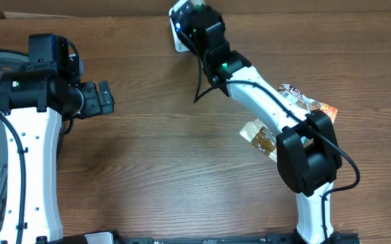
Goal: Scan the item barcode
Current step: 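Hold and turn the jar in front of the scanner window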
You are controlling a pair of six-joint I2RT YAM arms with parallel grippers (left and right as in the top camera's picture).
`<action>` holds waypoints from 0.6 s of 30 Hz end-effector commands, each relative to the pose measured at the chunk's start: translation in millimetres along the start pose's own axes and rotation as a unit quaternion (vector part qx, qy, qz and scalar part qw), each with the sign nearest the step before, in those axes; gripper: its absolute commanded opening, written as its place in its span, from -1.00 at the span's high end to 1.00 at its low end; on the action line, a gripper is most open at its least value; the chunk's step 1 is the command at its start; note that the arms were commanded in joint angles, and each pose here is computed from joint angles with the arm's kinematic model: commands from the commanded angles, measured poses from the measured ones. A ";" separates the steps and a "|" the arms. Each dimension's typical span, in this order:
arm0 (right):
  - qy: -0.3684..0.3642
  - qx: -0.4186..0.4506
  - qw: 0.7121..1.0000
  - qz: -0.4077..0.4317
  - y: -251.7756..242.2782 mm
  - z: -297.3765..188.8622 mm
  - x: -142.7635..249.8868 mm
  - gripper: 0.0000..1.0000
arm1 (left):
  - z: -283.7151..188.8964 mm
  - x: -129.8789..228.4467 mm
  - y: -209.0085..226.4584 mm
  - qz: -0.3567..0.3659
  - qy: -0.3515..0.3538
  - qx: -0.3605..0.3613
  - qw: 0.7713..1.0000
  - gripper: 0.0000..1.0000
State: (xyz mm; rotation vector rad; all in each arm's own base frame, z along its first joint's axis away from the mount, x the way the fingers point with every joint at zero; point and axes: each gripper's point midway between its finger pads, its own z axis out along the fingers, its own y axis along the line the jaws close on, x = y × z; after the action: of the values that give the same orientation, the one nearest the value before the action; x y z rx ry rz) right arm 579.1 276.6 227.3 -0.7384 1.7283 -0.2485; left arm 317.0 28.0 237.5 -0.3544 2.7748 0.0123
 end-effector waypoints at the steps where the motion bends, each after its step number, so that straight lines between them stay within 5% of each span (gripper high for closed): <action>1: -0.037 0.036 0.998 -0.035 -20.7 3.9 -17.0 0.12 | -1.6 -2.2 -0.4 0.002 -0.003 0.004 1.000 -0.99; 10: -0.086 0.079 0.986 -0.120 -13.1 29.0 -15.3 0.12 | -1.6 -2.2 -0.4 0.002 -0.003 0.004 1.000 -0.99; 18: -0.071 0.079 0.954 -0.280 16.9 54.8 17.7 0.10 | -1.6 -2.2 -0.4 0.002 -0.003 0.004 1.000 -0.99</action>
State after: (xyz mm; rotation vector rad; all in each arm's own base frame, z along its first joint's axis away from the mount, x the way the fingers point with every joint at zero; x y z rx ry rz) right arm 619.5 287.1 181.0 -1.0030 1.4095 -0.5920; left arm 317.0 28.0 237.5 -0.3549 2.7747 0.0123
